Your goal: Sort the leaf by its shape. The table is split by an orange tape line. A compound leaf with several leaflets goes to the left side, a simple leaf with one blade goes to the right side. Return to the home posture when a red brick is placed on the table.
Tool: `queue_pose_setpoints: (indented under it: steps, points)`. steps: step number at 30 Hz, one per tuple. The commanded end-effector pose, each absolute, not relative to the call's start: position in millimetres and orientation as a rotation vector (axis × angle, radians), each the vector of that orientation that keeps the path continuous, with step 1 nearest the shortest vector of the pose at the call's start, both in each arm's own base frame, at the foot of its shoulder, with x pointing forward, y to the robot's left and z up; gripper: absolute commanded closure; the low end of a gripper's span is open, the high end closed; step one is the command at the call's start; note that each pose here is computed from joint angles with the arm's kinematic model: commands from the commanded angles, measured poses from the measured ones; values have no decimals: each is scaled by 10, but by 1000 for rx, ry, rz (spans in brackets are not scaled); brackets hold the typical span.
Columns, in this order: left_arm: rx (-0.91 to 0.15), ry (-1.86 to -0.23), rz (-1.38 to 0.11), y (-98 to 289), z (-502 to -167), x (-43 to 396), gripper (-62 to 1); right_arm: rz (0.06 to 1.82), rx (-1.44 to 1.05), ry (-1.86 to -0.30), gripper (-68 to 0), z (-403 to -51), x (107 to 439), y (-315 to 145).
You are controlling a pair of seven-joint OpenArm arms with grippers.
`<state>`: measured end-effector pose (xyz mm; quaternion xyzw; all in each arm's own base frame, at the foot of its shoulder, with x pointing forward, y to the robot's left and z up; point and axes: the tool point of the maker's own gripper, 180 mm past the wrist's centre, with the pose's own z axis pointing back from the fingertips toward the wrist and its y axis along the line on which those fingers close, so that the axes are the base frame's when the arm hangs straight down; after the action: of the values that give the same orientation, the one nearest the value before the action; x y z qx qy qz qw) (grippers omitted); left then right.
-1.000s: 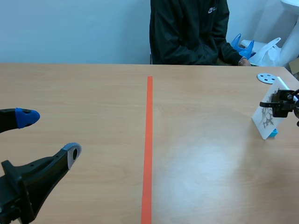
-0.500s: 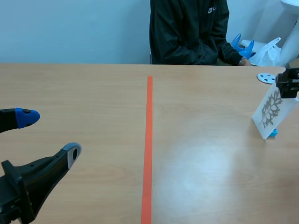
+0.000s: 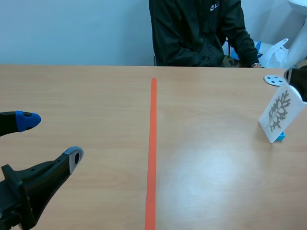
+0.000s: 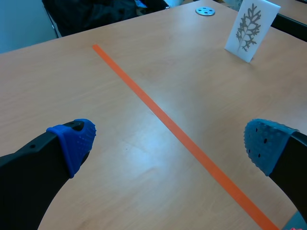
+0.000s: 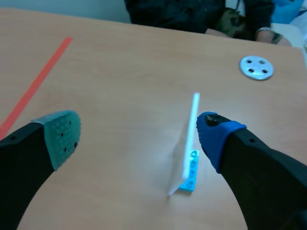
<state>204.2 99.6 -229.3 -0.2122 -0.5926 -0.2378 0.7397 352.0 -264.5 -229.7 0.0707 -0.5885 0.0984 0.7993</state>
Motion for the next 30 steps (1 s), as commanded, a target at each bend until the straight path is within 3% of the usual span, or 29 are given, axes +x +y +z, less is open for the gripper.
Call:
queue_pose_setpoints:
  steps: [1, 3, 7, 10, 19, 30]
  points:
    - [-489, -1340, -519, 941, -2179, 2056, -623, 247, 153, -1279, -502, -2212, 3452, -2590]
    - [-489, -1340, -519, 941, -2179, 2056, -623, 292, 164, -1266, -510, -2219, 3312, -2456]
    - [-489, -1340, -519, 941, -2179, 2056, -623, 367, 198, -1240, -639, -2233, 3046, -2154]
    - [-489, -1340, -520, 941, -2179, 2056, -623, 402, 234, -1220, -679, -2251, 2853, -1943]
    - [-489, -1340, -520, 941, -2179, 2056, -623, 393, 345, -1206, -679, -2230, 2415, -1488]
    - [-489, -1340, -519, 941, -2179, 2056, -623, 397, 345, -1222, -679, -2200, 2402, -1452]
